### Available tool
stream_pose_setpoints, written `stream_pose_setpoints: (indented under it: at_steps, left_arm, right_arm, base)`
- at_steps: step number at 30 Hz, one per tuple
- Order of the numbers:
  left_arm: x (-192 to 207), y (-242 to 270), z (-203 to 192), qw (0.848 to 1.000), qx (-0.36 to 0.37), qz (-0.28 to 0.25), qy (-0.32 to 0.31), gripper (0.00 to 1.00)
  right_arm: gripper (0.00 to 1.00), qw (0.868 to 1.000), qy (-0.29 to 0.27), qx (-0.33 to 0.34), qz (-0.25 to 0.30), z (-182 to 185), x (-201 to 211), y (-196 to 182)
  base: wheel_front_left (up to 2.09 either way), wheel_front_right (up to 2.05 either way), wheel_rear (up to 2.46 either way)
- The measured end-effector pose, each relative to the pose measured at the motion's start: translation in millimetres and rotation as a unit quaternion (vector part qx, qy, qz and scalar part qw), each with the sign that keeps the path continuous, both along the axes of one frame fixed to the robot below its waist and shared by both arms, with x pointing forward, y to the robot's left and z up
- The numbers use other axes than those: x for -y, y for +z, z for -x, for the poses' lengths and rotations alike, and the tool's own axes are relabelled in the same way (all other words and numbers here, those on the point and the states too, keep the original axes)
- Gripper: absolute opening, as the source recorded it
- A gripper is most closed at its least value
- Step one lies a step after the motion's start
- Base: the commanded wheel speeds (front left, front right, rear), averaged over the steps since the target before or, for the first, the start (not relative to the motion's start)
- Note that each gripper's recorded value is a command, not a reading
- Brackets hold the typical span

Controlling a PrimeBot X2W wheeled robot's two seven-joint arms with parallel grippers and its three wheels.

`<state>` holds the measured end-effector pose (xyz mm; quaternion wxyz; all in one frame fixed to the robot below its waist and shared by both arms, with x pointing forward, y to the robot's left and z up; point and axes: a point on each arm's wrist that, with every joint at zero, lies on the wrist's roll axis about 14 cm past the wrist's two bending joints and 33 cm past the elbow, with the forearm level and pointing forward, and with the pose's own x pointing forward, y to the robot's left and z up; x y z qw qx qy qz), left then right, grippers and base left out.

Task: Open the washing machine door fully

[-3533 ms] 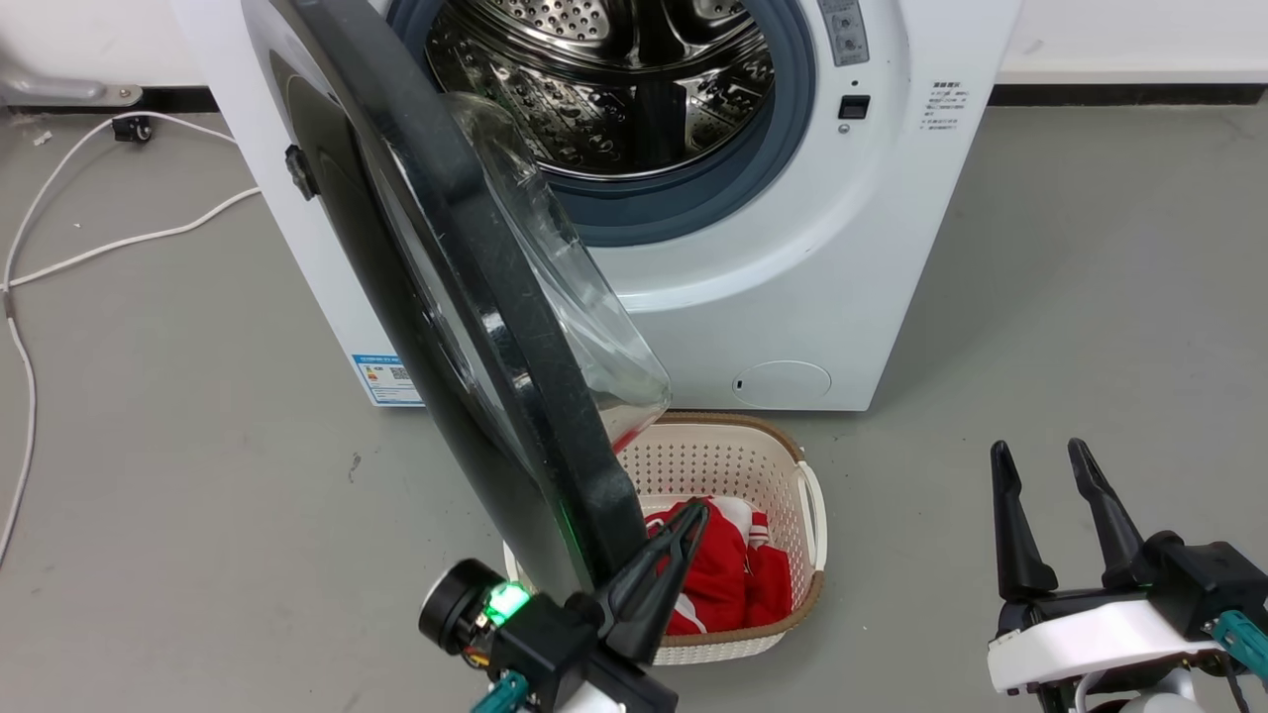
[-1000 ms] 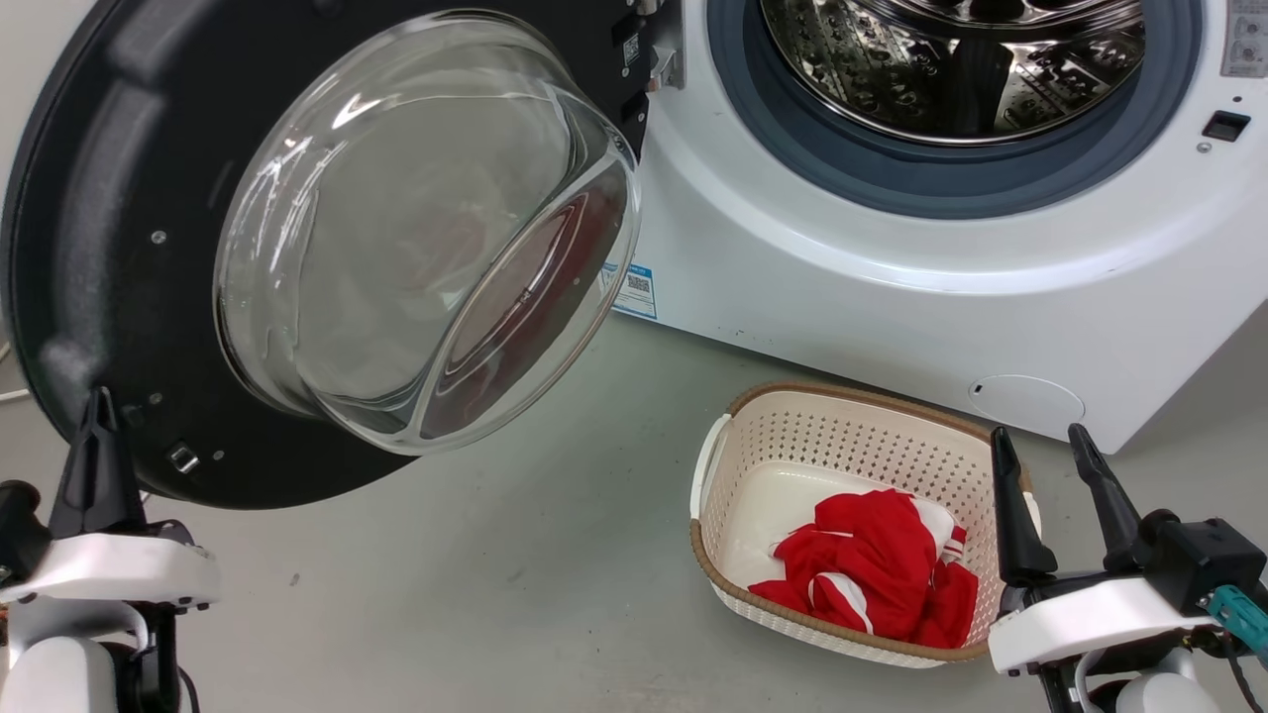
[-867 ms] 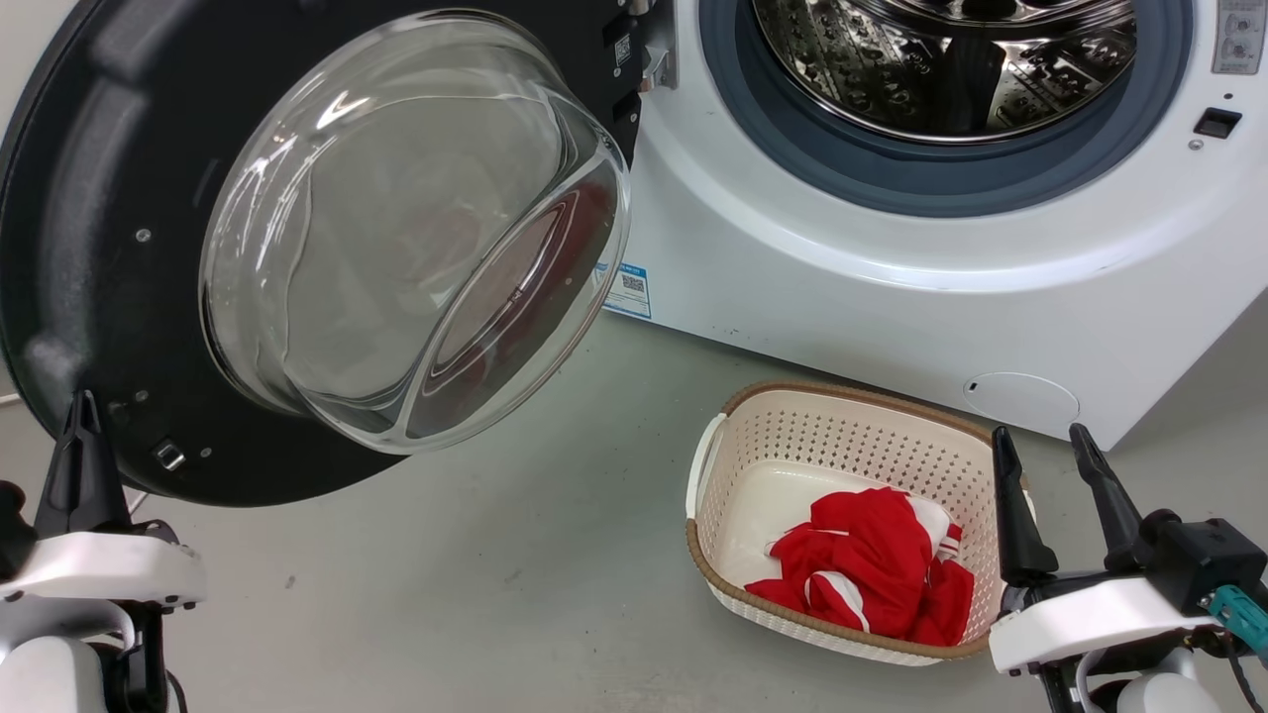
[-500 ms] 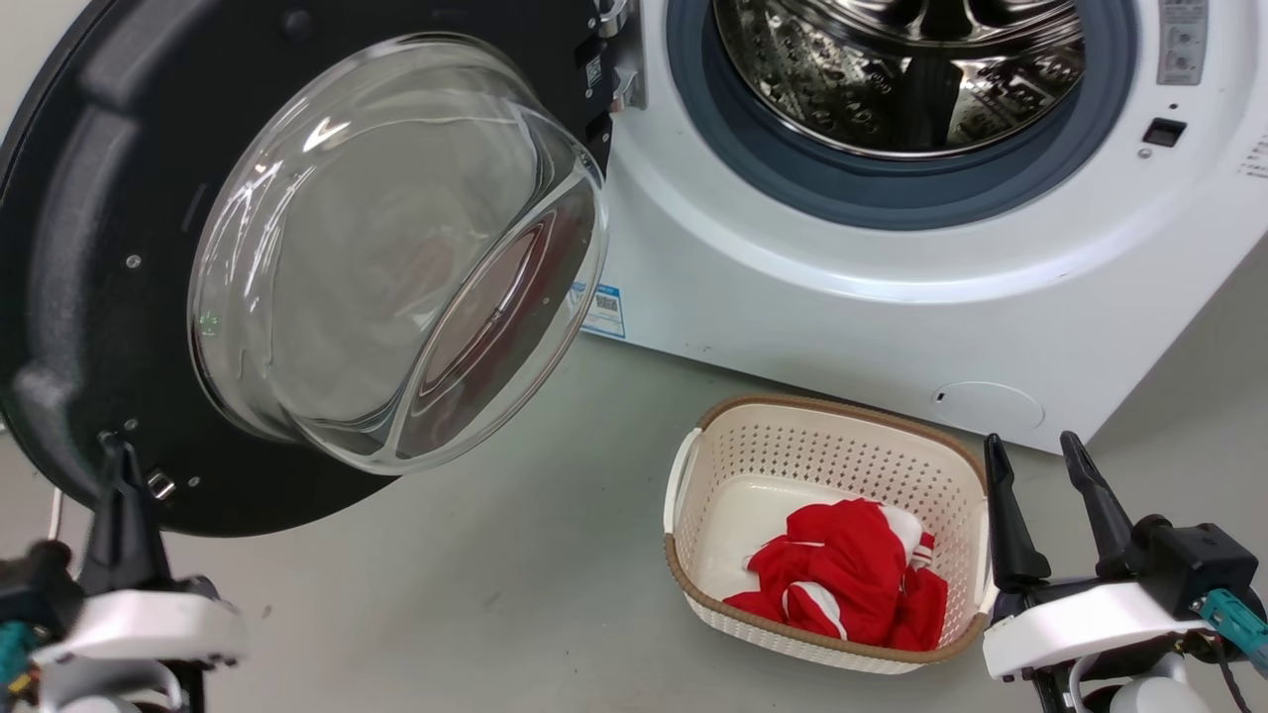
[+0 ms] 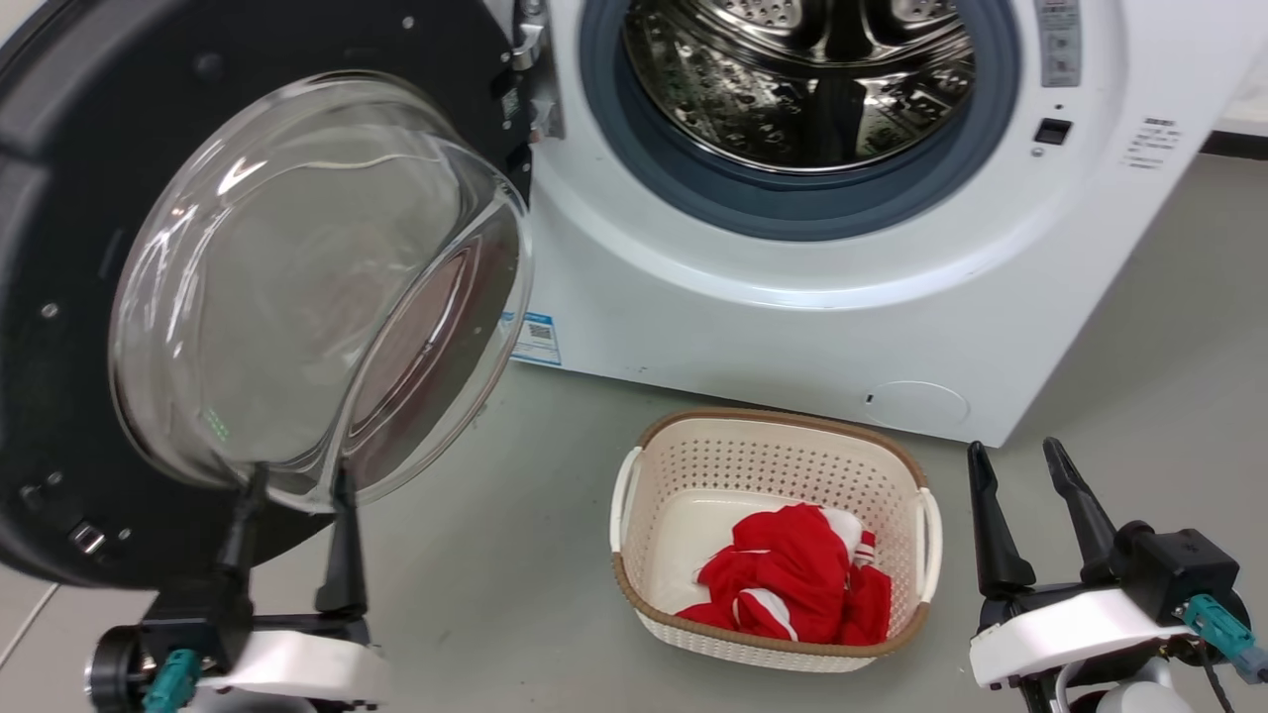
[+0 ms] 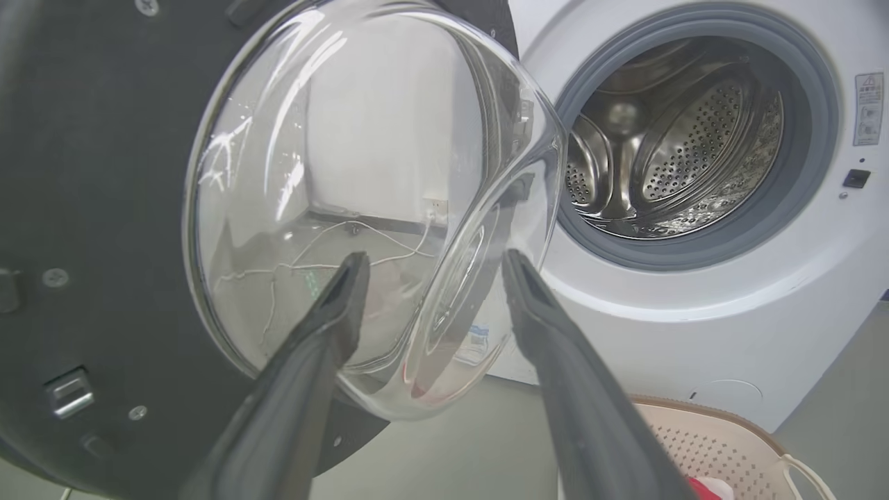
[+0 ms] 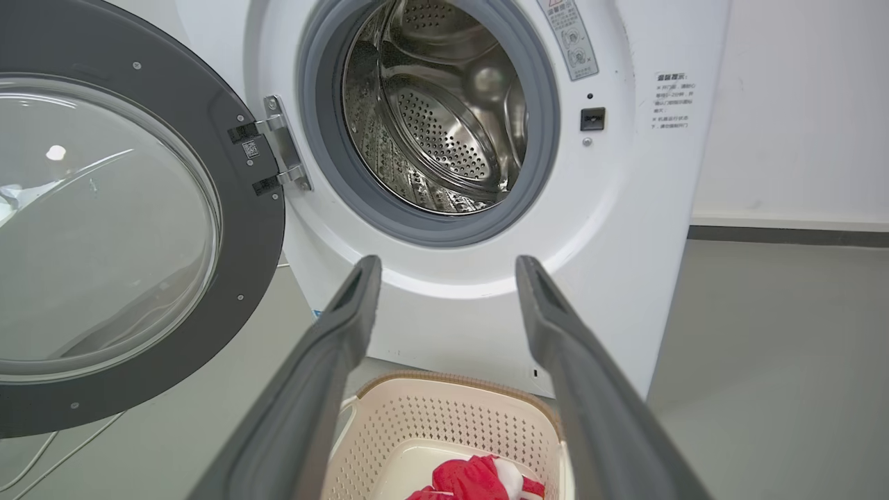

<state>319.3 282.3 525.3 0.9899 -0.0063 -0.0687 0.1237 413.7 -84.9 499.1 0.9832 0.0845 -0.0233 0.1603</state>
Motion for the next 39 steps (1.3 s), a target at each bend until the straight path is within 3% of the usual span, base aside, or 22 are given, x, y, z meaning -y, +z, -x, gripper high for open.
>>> stream_pose_setpoints:
  at_steps: [16, 39]
  left_arm:
    - [80, 20, -61, 0.99, 0.033, -0.007, -0.134, 1.0]
    - [92, 14, -63, 0.988, 0.023, -0.003, -0.15, 1.0]
  right_arm:
    - [1.0, 0.996, -0.081, 0.032, 0.028, 23, 60, 19]
    - [1.0, 0.994, -0.098, 0.044, 0.03, 34, 72, 31]
  base:
    - [0.0, 0.0, 0.0]
    - [0.0, 0.0, 0.0]
